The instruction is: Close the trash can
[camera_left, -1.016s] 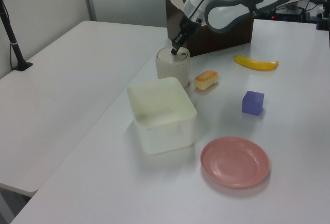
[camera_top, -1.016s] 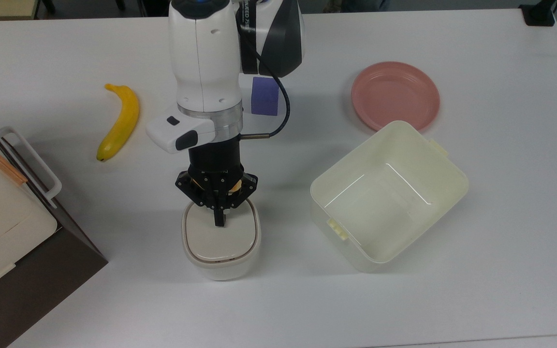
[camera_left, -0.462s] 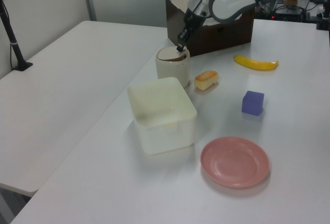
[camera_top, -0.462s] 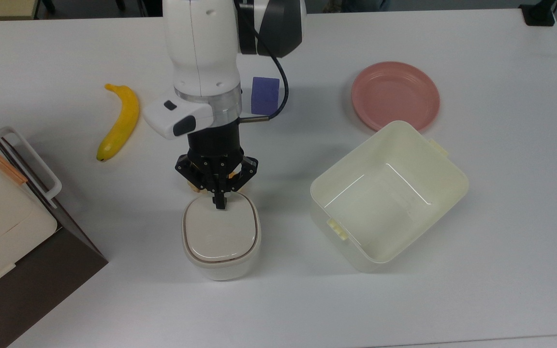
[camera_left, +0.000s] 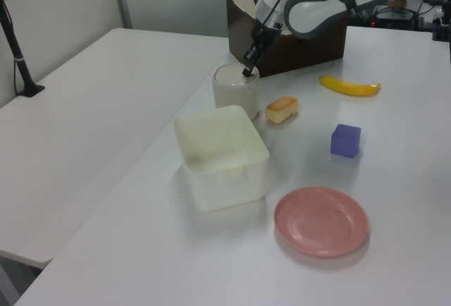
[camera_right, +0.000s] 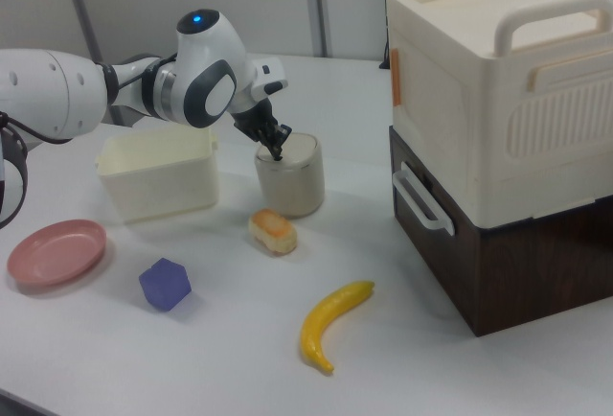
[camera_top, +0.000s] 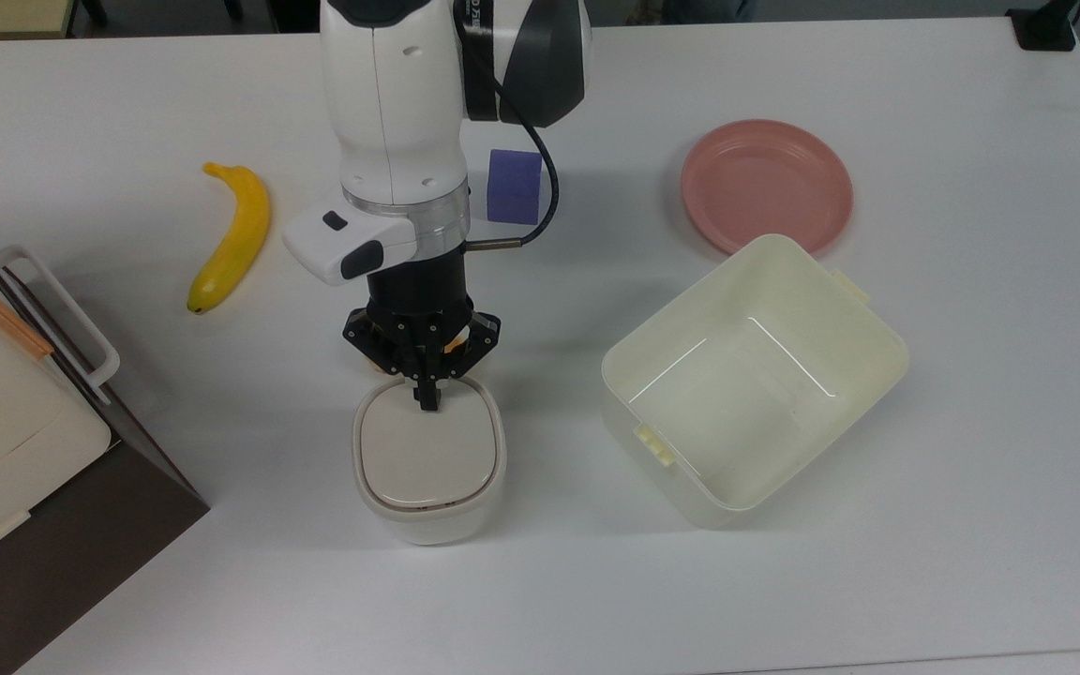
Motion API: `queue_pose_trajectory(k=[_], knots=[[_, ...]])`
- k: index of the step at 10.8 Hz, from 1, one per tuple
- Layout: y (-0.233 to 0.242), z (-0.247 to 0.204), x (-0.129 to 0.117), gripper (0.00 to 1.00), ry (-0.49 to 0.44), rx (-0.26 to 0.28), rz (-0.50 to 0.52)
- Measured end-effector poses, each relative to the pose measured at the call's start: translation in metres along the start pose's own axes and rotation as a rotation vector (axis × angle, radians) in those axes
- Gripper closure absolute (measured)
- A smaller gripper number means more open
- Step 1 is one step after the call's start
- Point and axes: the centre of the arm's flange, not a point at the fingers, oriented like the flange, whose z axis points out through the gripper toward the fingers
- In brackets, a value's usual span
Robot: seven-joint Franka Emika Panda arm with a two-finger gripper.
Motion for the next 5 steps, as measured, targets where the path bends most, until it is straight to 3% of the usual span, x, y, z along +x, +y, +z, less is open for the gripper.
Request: queue_pose_trajectory(k=[2, 3, 5], knots=[[0.0, -0.013, 0.003, 0.99, 0.015, 0.003, 0.001], [0.0, -0.025, 0.001, 0.94, 0.0, 0.006, 0.002], [0.001, -0.056, -0.014, 0.87, -0.127, 0.013, 0.005]])
